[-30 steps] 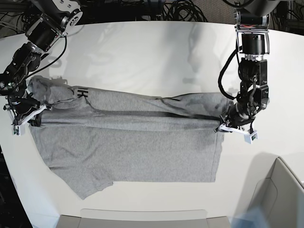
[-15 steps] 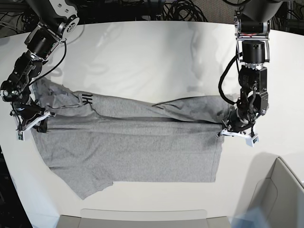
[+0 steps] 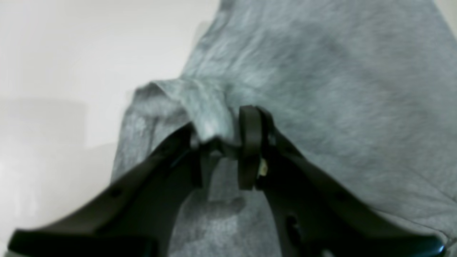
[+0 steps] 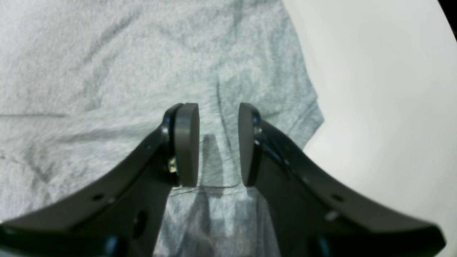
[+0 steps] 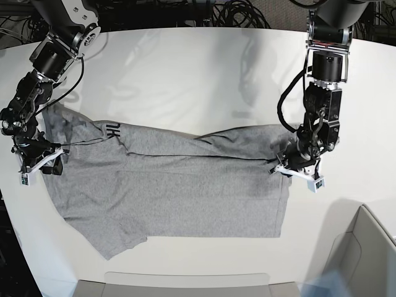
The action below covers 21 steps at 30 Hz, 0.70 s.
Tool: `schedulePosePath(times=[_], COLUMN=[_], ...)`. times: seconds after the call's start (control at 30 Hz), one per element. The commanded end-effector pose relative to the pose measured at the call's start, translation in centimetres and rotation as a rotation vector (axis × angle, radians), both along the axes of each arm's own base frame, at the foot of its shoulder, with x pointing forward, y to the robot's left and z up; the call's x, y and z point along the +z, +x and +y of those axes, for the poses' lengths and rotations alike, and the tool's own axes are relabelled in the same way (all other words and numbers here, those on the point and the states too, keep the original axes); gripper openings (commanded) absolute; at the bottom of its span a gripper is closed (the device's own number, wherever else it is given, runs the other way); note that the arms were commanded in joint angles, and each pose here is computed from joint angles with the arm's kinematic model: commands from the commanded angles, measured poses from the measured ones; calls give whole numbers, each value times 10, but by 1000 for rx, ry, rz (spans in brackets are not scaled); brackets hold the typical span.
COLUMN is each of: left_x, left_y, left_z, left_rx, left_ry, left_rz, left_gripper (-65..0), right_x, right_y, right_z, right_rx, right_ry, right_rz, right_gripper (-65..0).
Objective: Fold the T-shirt properly
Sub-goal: 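Lower the folded edge onto the shirt and open both grippers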
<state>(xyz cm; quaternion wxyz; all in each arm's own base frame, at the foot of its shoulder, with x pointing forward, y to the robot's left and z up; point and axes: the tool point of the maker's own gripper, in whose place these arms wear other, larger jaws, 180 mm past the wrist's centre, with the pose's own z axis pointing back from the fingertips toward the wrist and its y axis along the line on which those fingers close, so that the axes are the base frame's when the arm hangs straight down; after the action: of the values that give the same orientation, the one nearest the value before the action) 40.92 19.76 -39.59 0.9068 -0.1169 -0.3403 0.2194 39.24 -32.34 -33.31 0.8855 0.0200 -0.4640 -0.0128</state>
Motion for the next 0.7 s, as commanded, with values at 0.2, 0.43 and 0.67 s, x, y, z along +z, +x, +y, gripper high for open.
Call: schedulePosePath(times=[0.2, 0.43, 0.67], left_x=[55, 72, 68], left_y=[13, -25, -57], left_z=[16, 20, 10], left_rx=[31, 13, -29], left_ry=[8, 2, 0], left_rz=[-169, -190, -153], left_gripper=[-501, -502, -502], right_x=[65, 73, 26], right_y=[7, -37, -109], right_z=[-18, -24, -50], right_rx=[-6, -63, -207], right_ry=[5, -52, 70], right_rz=[-203, -242, -87], right_gripper=[-458, -458, -459])
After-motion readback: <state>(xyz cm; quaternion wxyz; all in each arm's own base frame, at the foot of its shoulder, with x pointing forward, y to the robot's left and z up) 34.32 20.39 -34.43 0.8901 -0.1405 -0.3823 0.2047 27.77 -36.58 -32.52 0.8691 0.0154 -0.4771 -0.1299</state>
